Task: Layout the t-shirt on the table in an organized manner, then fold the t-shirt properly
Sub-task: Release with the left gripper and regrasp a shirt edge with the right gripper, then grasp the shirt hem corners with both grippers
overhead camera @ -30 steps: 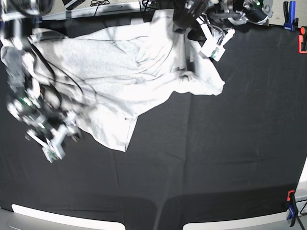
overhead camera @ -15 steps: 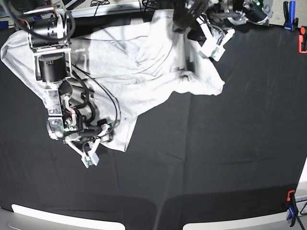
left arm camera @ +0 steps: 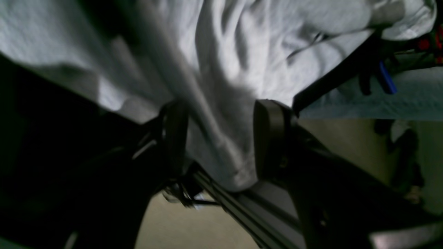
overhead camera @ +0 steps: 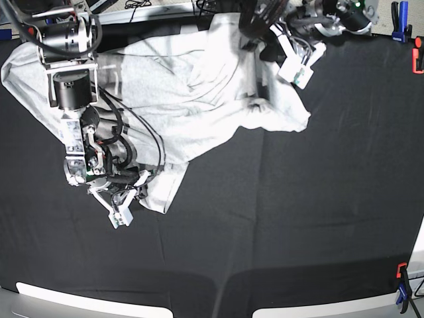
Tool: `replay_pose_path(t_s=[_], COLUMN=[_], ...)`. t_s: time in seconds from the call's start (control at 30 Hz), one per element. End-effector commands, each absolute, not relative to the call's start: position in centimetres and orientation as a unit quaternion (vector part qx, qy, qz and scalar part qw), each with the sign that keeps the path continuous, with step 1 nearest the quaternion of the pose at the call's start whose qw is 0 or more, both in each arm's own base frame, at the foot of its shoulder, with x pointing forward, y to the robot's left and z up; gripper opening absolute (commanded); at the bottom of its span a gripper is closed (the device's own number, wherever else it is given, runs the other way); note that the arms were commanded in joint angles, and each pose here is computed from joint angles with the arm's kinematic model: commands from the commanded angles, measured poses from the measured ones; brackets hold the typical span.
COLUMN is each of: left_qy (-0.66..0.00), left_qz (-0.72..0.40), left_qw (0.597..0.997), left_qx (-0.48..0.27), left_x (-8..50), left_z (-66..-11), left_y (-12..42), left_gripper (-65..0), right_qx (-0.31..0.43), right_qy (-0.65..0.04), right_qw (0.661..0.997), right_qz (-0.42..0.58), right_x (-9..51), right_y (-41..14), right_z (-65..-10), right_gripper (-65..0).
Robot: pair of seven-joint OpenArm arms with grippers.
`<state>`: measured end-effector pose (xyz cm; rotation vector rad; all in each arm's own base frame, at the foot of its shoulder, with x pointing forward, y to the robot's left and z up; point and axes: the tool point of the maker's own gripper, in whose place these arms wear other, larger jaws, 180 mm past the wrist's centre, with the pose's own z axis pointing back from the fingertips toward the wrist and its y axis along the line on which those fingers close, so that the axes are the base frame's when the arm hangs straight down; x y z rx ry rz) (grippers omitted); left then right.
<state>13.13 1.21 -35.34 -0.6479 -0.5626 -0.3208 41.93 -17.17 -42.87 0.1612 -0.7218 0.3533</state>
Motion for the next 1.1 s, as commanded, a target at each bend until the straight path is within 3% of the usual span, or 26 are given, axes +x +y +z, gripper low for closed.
replay_pose_path(t_s=[0.0,0.17,0.3,0.5,0.67,0.83,1.07], left_qy=[-0.305,-0.413,-0.427,-0.441,-0.470,-0.475,-0.427], left_qz=[-0.162,-0.173,-0.162,-0.163,-0.160,-0.166,-0.152], left_qw=[0.886,0.872,0.879,0.872,0.857,0.855,0.879], left_qx=[-0.311,-0.197,-0.137,-0.135,-0.138,-0.123,-0.149], left_x=[14.0,18.2,19.9,20.5,21.3,23.2,28.1], left_z=[-33.8,-31.5,-31.5,-31.0,-30.0,-30.3,-33.6], left_y=[1.1,3.9,5.8,5.8,5.7,6.1,6.1], left_gripper=[-36.6,-36.6,-36.6,-36.6,-36.6,-36.6,-36.6], right_qx=[0.063,0.047,0.013,-0.037,-0.022,-0.006,-0.006], right_qy=[-0.342,-0.336,-0.356,-0.374,-0.380,-0.372,-0.368], right_qw=[0.920,0.923,0.920,0.923,0.924,0.928,0.929], right_qz=[0.182,0.182,0.163,0.089,0.038,0.012,-0.038], right_x=[42.2,42.0,42.7,41.8,38.5,34.5,31.0], right_y=[-18.0,-19.7,-24.0,-33.1,-38.2,-40.7,-43.0], right_z=[-42.5,-42.3,-39.8,-36.2,-35.2,-36.2,-37.2], right_gripper=[-65.0,-65.0,-65.0,-65.0,-65.0,-65.0,-65.0])
